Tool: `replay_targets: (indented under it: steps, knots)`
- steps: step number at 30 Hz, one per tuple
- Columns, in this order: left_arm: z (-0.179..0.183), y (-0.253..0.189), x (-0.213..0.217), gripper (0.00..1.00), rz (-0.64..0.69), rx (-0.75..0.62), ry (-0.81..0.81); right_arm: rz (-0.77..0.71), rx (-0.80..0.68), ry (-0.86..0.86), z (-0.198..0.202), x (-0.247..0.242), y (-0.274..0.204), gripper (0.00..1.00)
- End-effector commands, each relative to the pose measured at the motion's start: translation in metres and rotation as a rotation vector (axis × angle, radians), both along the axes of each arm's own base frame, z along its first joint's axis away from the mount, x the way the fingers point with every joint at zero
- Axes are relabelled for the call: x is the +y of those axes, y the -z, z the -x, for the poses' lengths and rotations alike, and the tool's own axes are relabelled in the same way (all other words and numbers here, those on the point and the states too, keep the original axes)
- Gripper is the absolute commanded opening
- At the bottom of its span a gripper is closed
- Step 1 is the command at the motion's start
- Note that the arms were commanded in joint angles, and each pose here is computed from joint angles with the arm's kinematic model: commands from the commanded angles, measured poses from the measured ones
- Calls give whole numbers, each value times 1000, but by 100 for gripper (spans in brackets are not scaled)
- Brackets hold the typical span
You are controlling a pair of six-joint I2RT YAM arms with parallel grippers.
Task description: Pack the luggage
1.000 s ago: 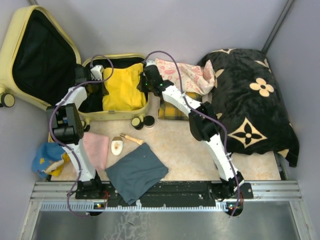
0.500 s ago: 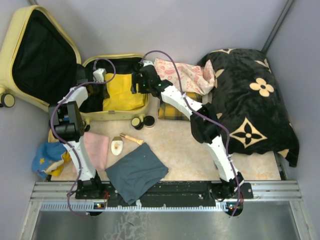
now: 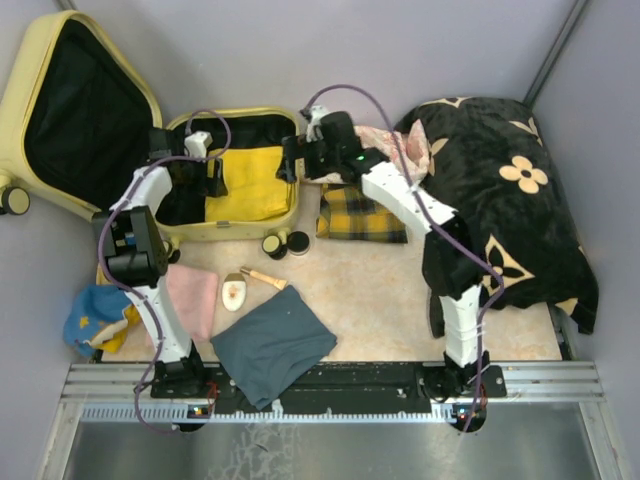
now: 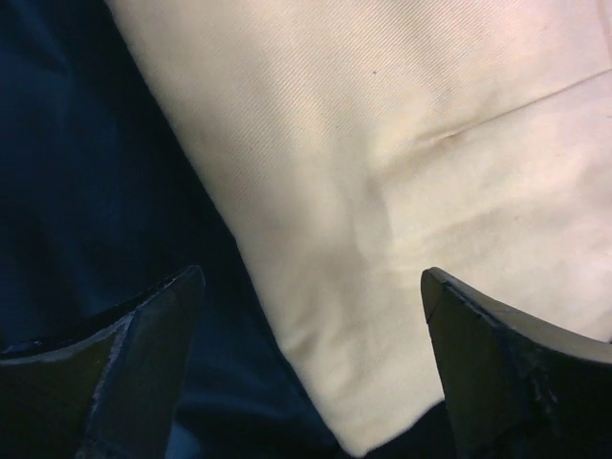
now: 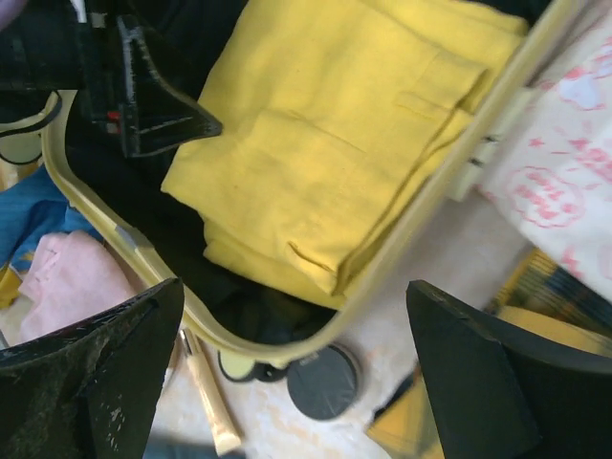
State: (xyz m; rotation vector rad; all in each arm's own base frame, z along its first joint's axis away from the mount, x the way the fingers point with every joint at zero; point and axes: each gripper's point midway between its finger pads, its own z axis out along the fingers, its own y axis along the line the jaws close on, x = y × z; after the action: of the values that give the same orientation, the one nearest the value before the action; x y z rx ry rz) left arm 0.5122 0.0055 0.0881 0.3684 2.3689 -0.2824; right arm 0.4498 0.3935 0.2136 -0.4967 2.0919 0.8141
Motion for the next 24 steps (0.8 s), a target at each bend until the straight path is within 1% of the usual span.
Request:
replay_targets:
  steps: [1, 3, 5, 7, 10, 14, 16, 20, 24]
  knots:
    - [7, -72, 4, 100, -11, -121, 23, -63, -88, -54, 4, -50, -62, 99]
    - [12, -89, -2, 100, -13, -155, 77, -33, -65, -44, 6, -73, -54, 99]
    - [19, -105, -10, 100, -8, -189, 142, -42, -4, -32, 10, -100, -41, 99]
    - [25, -118, -20, 100, 14, -215, 194, -53, 47, -3, 13, -127, -31, 98]
    - [38, -136, -42, 100, 65, -257, 281, -31, 63, 69, 15, -172, -23, 98]
    - [48, -143, -70, 100, 71, -295, 340, 3, 103, 136, 22, -210, -7, 97]
    - [59, -144, -89, 100, 96, -290, 416, 14, 132, 133, 30, -219, 4, 96]
    - [109, -129, -133, 97, 81, -241, 673, 15, 132, 65, 59, -222, 5, 96]
    - [172, -107, -144, 95, 96, -165, 857, -40, 181, -5, 92, -213, 17, 95]
